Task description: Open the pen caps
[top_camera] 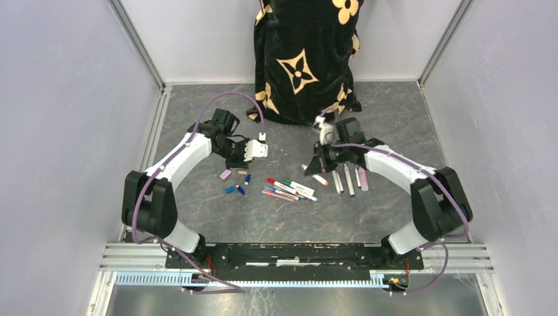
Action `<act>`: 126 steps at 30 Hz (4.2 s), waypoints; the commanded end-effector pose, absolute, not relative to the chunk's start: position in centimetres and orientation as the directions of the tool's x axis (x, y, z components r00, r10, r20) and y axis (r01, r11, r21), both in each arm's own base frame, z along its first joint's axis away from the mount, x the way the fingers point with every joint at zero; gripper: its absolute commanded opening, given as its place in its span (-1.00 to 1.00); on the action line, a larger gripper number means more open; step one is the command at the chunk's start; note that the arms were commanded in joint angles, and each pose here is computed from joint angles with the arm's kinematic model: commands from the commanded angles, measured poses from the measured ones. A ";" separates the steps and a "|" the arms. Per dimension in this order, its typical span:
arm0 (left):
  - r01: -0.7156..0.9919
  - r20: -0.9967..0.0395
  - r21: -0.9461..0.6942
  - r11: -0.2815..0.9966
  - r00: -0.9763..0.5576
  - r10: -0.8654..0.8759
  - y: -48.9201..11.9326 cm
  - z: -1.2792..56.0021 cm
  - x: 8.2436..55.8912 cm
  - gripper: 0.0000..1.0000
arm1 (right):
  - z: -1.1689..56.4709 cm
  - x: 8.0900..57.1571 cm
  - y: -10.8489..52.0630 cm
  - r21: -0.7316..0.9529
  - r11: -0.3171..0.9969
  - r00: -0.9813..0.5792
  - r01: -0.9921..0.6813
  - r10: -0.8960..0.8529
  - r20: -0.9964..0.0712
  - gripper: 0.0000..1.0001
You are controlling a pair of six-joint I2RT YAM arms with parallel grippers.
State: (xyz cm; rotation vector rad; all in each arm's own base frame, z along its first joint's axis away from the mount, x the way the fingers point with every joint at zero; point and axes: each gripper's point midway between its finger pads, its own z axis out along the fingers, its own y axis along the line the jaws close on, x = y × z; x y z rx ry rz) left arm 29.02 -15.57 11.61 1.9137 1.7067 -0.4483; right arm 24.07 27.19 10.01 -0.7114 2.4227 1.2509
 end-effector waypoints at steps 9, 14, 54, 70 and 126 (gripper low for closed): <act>0.994 -0.526 0.065 0.090 -0.042 0.849 -14.4 4.0 29.6 -0.66 | 8.5 33.5 10.7 0.081 0.989 -0.733 -0.121 -0.034 -0.679 -1.00; 0.992 -0.535 0.063 0.114 -0.062 0.842 -14.6 3.8 29.9 -0.38 | 7.0 33.5 8.9 0.025 0.998 -0.738 -0.064 -0.031 -0.674 -0.96; 0.781 -0.677 0.224 0.584 -0.306 0.669 -12.5 22.1 34.5 1.00 | 5.8 28.1 28.2 0.039 0.695 -0.524 -0.718 -0.502 -0.688 -0.13; 0.854 -0.663 0.161 0.494 -0.277 0.695 -13.4 21.0 32.6 1.00 | 2.3 28.0 26.6 -0.046 0.716 -0.544 -0.697 -0.569 -0.616 -0.42; 0.915 -0.646 0.101 0.390 -0.237 0.725 -14.0 20.2 30.5 1.00 | 5.0 37.9 23.1 -0.036 0.779 -0.567 -0.627 -0.487 -0.664 0.10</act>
